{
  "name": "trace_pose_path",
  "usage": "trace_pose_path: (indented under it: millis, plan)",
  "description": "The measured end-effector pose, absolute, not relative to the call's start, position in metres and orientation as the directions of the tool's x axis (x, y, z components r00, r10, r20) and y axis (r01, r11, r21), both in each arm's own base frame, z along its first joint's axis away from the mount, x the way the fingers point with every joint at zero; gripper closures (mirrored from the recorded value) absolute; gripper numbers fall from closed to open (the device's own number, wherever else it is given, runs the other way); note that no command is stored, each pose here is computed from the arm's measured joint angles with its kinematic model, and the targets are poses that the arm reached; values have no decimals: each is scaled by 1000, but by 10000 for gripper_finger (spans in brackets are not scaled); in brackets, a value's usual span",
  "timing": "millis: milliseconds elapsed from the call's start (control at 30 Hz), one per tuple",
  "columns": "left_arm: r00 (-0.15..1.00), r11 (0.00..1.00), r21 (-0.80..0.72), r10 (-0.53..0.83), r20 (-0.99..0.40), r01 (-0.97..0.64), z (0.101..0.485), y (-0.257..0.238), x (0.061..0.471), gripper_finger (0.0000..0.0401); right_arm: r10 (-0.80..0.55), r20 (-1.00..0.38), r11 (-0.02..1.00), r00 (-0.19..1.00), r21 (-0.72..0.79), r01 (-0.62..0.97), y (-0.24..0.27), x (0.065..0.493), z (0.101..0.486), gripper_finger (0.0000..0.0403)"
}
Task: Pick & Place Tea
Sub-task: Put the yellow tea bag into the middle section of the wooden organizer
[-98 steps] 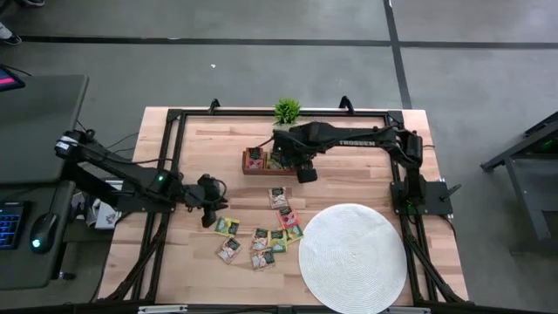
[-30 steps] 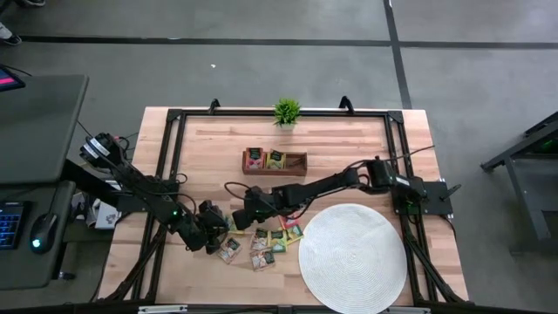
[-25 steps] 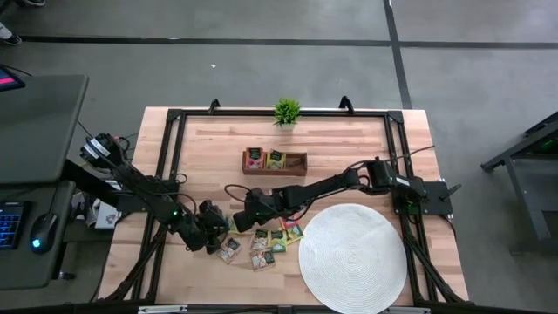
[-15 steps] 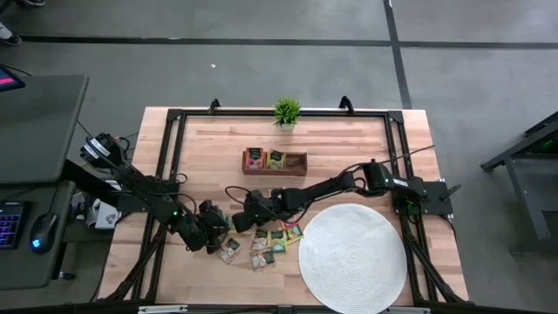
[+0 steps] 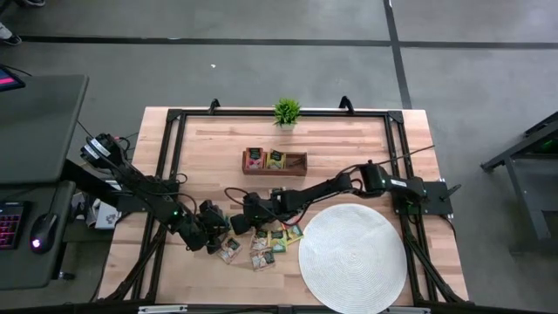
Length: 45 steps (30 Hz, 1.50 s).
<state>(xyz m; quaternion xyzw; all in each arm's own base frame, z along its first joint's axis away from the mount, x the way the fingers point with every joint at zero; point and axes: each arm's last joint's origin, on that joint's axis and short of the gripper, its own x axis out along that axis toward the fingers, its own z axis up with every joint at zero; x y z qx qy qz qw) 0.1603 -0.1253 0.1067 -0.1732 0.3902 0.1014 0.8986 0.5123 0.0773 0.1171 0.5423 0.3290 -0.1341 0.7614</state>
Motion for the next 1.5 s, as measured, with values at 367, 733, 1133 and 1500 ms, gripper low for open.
trace_pose_path:
  millis: [367,733,1133,1500]
  plan:
    - [676,919,-234,46,-735,-317,107,-125,160,316,194,-655,511,730,703,495,77,511,116,393]
    - [710,937,-243,8,-704,-252,128,-120,154,316,234,-703,606,672,646,465,78,507,111,402]
    - [780,924,-191,155,-606,-332,164,-92,130,316,193,-763,812,616,477,336,58,477,192,402]
    - [828,867,-269,244,-504,-419,171,-91,133,316,99,-772,946,628,269,181,-11,413,302,403]
